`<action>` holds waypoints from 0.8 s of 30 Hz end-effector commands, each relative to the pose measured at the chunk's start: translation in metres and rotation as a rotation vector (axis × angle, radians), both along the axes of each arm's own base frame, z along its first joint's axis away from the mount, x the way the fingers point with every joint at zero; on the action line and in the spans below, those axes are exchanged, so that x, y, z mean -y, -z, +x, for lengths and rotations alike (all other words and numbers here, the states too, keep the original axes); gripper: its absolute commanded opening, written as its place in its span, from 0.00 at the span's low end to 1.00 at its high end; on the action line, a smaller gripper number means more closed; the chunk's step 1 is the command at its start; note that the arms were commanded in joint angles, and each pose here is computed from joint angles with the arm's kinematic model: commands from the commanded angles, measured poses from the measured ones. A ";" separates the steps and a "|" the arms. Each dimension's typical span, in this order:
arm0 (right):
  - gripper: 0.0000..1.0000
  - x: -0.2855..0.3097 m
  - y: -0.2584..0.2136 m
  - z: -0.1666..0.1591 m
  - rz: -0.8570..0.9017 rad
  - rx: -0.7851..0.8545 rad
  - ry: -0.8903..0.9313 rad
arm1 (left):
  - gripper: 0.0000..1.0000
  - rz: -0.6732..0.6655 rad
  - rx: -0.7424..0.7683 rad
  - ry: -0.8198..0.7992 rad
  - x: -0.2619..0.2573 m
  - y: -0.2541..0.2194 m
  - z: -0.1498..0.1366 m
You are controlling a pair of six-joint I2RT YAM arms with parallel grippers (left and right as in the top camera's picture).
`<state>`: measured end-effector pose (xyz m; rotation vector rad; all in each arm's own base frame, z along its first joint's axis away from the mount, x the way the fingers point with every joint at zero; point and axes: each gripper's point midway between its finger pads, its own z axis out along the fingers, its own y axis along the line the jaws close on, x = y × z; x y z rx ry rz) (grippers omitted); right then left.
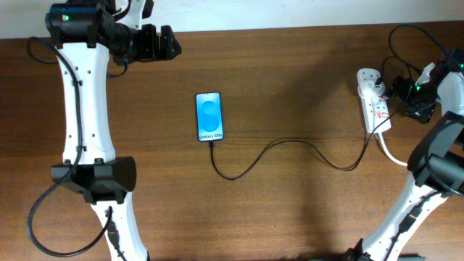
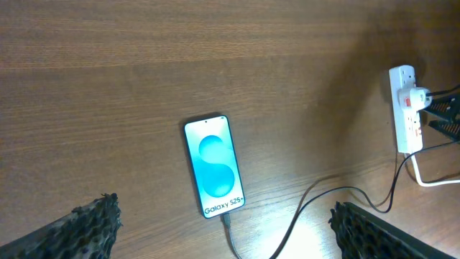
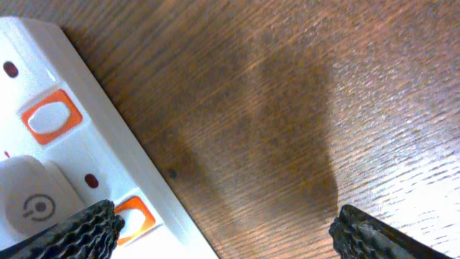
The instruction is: Plug charger to phone and switch on socket
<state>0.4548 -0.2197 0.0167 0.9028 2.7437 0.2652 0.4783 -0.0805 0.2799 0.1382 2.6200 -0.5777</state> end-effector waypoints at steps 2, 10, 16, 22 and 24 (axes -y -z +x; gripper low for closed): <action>0.99 -0.027 0.016 -0.008 0.062 -0.060 -0.057 | 0.99 0.008 0.029 0.007 -0.001 -0.008 -0.001; 0.98 -0.018 0.015 -0.008 0.059 -0.055 -0.010 | 0.99 0.008 0.029 0.007 -0.001 -0.008 -0.001; 0.98 0.077 -0.055 -0.042 0.034 0.057 0.302 | 0.99 0.008 0.029 0.007 -0.001 -0.008 -0.001; 0.98 0.095 -0.186 -0.069 0.010 0.341 0.346 | 0.99 0.008 0.029 0.007 -0.001 -0.008 -0.001; 0.98 0.077 -0.239 -0.072 -0.060 0.448 0.251 | 0.99 0.008 0.029 0.007 -0.001 -0.008 -0.001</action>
